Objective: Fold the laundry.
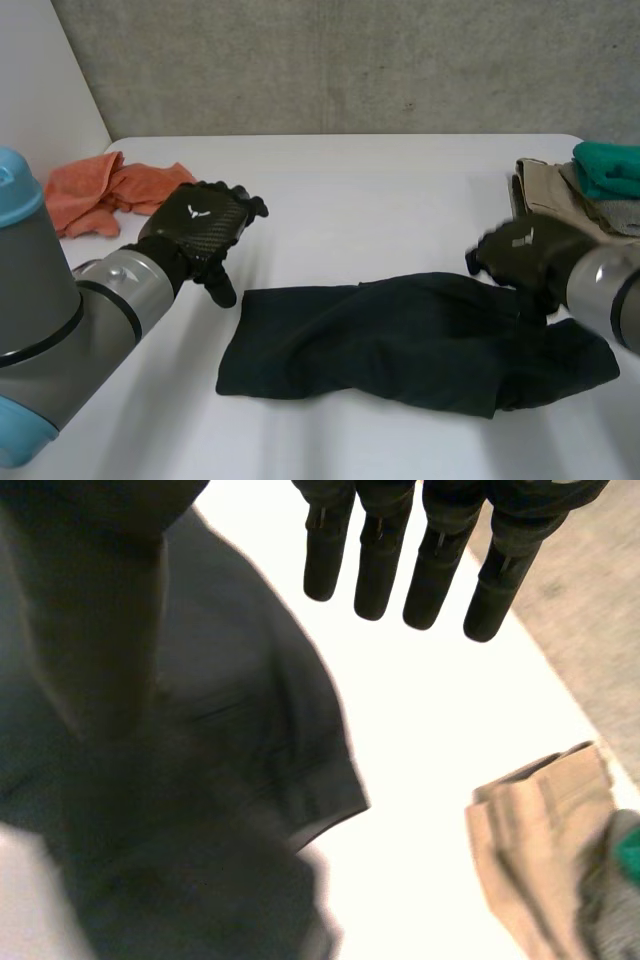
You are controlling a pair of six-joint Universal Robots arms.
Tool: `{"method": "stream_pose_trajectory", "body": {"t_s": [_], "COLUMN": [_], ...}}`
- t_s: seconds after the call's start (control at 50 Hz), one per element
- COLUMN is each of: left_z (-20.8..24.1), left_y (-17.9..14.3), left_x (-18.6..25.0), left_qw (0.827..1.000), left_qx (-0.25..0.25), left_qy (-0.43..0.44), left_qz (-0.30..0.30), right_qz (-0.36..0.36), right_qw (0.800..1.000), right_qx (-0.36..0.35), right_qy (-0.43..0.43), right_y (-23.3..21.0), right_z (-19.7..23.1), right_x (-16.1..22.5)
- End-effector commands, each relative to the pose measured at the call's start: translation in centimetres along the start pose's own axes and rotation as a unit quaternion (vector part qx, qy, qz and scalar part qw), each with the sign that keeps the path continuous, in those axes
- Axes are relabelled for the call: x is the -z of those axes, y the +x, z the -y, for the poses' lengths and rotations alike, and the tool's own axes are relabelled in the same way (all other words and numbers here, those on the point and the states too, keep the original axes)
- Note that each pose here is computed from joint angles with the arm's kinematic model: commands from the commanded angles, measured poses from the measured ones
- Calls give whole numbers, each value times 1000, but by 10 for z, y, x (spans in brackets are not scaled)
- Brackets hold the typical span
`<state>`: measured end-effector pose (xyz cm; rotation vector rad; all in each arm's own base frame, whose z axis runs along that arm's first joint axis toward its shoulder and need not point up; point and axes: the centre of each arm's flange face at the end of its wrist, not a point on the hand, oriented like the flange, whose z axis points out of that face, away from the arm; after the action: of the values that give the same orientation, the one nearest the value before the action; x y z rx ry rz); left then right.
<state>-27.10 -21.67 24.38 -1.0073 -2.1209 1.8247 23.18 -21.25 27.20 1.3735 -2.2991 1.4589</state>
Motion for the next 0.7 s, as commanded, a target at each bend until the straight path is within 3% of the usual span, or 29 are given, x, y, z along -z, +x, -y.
{"method": "stream_pose_trajectory", "body": {"t_s": [0.02, 0.2, 0.42, 0.52, 0.7], "left_z": [9, 4, 2, 6, 2], "left_y": [0, 9, 7, 5, 5], "left_x": [-2, -4, -9, -15, -58], "left_qw": [1000, 1000, 1000, 1000, 1000], "left_qx": [0, 4, 5, 6, 5], "left_qy": [8, -1, -2, 8, 13], "left_qz": [6, -2, 2, 4, -10], "right_qz": [17, 57, 34, 17, 38], "right_qw": [1000, 996, 995, 998, 994], "right_qx": [-8, -27, -73, -67, -30], "right_qy": [-1, -64, -51, -6, 93], "right_y": [11, -8, -16, -5, -10], "right_z": [14, -16, -29, -4, 46], "right_x": [-43, -121, -147, -123, -33]}}
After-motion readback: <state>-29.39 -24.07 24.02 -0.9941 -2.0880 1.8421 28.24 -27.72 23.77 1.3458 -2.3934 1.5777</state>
